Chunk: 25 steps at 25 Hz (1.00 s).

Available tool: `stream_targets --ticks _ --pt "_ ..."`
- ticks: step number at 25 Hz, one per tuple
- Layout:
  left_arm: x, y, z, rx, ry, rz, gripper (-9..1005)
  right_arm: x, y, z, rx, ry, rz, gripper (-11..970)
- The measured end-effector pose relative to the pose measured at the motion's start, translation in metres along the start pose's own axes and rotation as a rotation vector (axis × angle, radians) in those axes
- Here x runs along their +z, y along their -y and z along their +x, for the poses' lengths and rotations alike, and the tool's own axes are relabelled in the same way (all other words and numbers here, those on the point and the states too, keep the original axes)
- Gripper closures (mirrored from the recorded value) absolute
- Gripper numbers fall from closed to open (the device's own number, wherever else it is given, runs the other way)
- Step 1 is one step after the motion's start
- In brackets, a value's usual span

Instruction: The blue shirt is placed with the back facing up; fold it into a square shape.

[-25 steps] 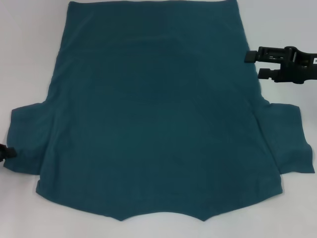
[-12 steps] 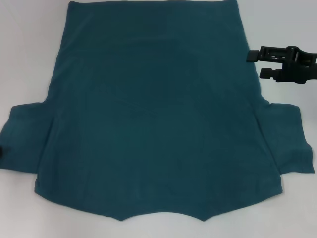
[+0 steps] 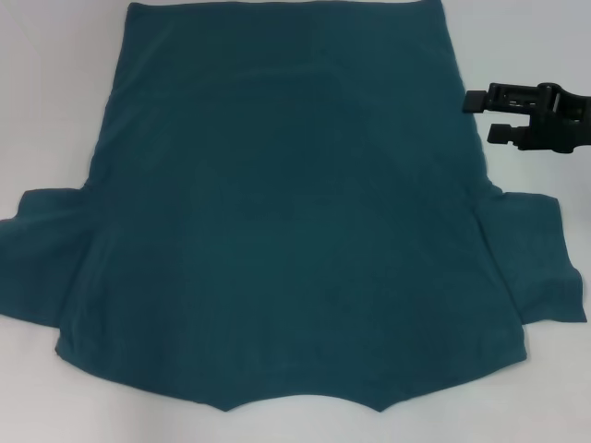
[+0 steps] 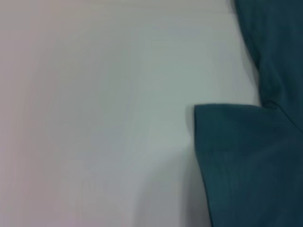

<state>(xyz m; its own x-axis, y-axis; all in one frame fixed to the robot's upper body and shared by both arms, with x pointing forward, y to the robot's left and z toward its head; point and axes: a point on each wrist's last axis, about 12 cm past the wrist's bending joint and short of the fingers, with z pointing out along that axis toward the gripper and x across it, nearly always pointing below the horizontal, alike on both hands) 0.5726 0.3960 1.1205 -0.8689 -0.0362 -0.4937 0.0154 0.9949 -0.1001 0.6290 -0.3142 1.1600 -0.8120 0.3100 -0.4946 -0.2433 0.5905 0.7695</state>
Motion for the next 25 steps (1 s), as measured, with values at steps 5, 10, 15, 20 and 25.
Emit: stream_targets --ticks 5,10,15,20,25 --pt "-0.004 -0.004 -0.008 0.012 0.020 -0.035 937 -0.001 0.000 -0.001 0.000 0.005 0.000 41" --pt "-0.012 -0.007 -0.020 0.024 0.060 -0.063 927 -0.001 -0.001 -0.003 -0.002 0.008 -0.002 41" --pt "-0.020 -0.001 -0.030 0.070 0.071 -0.066 918 -0.001 -0.001 -0.003 -0.001 0.009 -0.002 41" --pt "-0.031 0.019 -0.041 0.132 0.024 -0.018 908 0.000 -0.001 -0.003 -0.001 0.009 -0.003 41" --pt "-0.033 0.053 -0.049 0.093 -0.066 0.093 899 -0.001 0.000 -0.002 0.003 0.008 -0.002 42"
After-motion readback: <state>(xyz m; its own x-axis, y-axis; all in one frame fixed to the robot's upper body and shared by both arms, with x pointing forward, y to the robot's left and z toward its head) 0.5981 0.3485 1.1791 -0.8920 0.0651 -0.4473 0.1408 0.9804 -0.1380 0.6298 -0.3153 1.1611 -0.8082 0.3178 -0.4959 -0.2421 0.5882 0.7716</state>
